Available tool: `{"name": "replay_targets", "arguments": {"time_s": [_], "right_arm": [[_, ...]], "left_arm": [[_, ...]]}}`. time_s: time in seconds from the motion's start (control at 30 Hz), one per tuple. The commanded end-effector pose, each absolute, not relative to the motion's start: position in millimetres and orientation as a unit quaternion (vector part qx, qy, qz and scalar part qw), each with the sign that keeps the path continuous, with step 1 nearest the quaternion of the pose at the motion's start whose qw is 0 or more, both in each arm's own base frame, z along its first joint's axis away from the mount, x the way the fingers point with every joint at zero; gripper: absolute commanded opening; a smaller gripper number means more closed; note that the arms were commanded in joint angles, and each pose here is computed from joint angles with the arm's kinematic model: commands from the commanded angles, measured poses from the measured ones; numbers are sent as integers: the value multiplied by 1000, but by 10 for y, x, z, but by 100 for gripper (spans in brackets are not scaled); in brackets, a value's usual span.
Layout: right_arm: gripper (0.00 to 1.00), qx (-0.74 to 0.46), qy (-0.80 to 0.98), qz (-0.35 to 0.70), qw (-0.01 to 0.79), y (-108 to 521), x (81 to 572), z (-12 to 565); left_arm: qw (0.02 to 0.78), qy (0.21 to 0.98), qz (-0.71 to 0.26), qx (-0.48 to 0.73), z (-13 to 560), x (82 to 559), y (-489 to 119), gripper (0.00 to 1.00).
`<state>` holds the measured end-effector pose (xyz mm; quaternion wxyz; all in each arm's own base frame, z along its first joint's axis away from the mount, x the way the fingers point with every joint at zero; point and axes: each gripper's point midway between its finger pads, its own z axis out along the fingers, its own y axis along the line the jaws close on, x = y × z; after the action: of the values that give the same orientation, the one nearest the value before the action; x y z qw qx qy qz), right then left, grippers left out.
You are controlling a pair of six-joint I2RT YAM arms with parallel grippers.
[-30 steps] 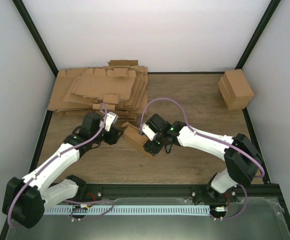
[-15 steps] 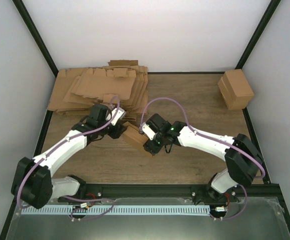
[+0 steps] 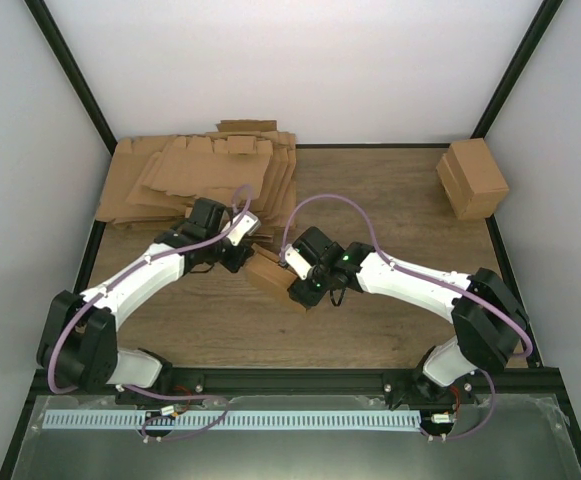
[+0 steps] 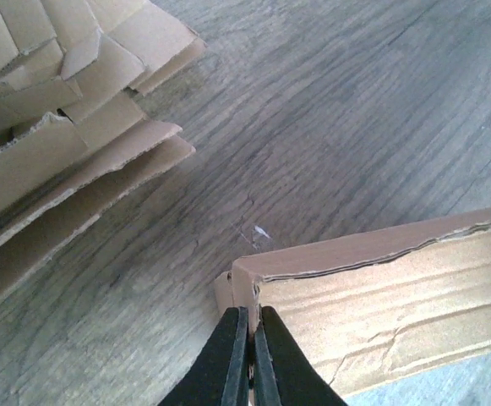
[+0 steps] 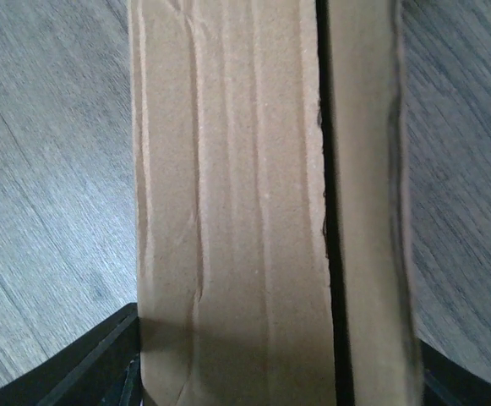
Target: Fold the paper box
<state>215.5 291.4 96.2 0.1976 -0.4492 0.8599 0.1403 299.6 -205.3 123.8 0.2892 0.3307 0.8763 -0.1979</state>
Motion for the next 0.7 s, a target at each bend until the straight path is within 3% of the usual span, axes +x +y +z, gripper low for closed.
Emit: {"name": "replay_targets", "arguments": {"time_s": [0.0, 0.33, 0.67], "right_arm": [[65, -441, 851, 151, 241, 3029, 2284, 1229], [65, -438, 854, 149, 239, 3017, 2275, 1202], [65, -431, 855, 147, 247, 2998, 2293, 1242]], "left_arm": [[283, 876, -220, 323, 1396, 2904, -2085, 4], [268, 892, -259, 257, 1437, 2812, -2104, 4], [268, 898, -240, 252, 1169, 2741, -2010, 4]]}}
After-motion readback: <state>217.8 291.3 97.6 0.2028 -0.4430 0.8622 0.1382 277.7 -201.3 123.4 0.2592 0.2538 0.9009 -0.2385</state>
